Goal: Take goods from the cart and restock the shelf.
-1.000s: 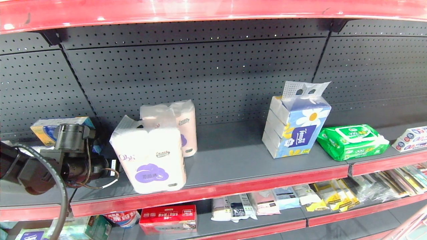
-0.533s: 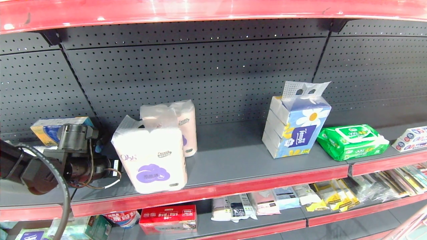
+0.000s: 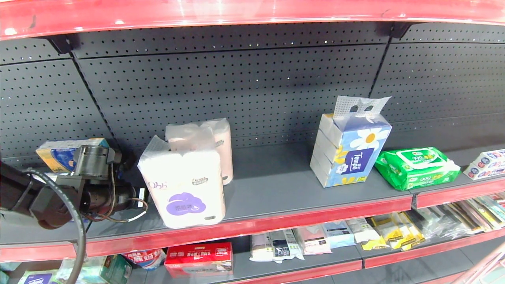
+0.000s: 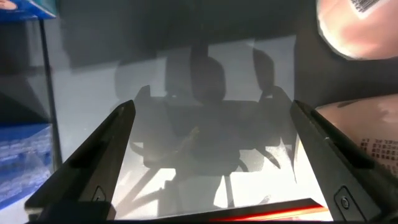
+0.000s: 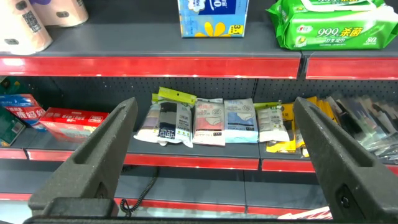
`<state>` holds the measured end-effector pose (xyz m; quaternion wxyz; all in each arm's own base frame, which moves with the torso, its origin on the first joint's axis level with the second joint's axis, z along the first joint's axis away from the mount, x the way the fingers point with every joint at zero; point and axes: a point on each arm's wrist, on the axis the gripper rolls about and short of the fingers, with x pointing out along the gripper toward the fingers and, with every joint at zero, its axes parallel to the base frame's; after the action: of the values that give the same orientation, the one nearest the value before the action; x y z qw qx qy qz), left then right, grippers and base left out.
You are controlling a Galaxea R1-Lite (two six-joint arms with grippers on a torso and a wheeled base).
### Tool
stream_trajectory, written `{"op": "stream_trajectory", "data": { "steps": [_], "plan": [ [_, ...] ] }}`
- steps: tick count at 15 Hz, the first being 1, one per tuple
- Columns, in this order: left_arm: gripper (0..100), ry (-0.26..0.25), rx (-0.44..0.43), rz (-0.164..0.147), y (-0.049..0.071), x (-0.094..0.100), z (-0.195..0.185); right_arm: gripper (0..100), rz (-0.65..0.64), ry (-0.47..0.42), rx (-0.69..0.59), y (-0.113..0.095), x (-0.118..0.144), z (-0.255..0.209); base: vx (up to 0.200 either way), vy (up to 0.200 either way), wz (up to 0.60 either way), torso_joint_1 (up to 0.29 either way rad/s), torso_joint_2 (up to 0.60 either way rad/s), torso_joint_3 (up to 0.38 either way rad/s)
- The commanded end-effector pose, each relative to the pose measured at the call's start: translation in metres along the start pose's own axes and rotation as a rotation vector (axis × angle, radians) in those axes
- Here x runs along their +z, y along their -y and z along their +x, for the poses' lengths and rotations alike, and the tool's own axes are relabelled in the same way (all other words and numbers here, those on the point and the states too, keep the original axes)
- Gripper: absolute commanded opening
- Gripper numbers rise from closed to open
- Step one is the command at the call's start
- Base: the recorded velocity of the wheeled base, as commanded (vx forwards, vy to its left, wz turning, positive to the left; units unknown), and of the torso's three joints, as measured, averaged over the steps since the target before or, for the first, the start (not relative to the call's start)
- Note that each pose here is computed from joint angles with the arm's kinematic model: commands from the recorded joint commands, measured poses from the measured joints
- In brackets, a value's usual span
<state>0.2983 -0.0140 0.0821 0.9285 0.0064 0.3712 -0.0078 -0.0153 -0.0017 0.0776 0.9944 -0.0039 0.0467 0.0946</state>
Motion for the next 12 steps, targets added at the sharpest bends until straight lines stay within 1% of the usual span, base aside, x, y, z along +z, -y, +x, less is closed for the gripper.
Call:
{"op": "stream_trajectory", "data": {
  "steps": [1,3,9,12],
  "plan": [
    [100,0.002,-0.003,0.003,0.0014,0.0003,-0.0002,100,-0.001,-0.001,0.001,0.0000,0.0001,0.0001,0.000,0.000,0.00,0.000,0.00,0.000],
    [100,0.002,-0.009,0.008,0.0037,0.0003,-0.0002,100,0.000,-0.001,0.001,0.0000,0.0001,0.0001,0.000,0.000,0.00,0.000,0.00,0.000],
    [100,0.002,-0.013,0.012,0.0055,0.0002,-0.0003,100,-0.001,-0.001,0.001,0.0000,0.0001,0.0001,0.000,0.000,0.00,0.000,0.00,0.000],
    [100,0.002,-0.021,0.020,0.0092,0.0001,-0.0004,100,-0.001,-0.001,0.001,0.0000,0.0001,0.0001,0.000,0.000,0.00,0.000,0.00,0.000]
  ]
}}
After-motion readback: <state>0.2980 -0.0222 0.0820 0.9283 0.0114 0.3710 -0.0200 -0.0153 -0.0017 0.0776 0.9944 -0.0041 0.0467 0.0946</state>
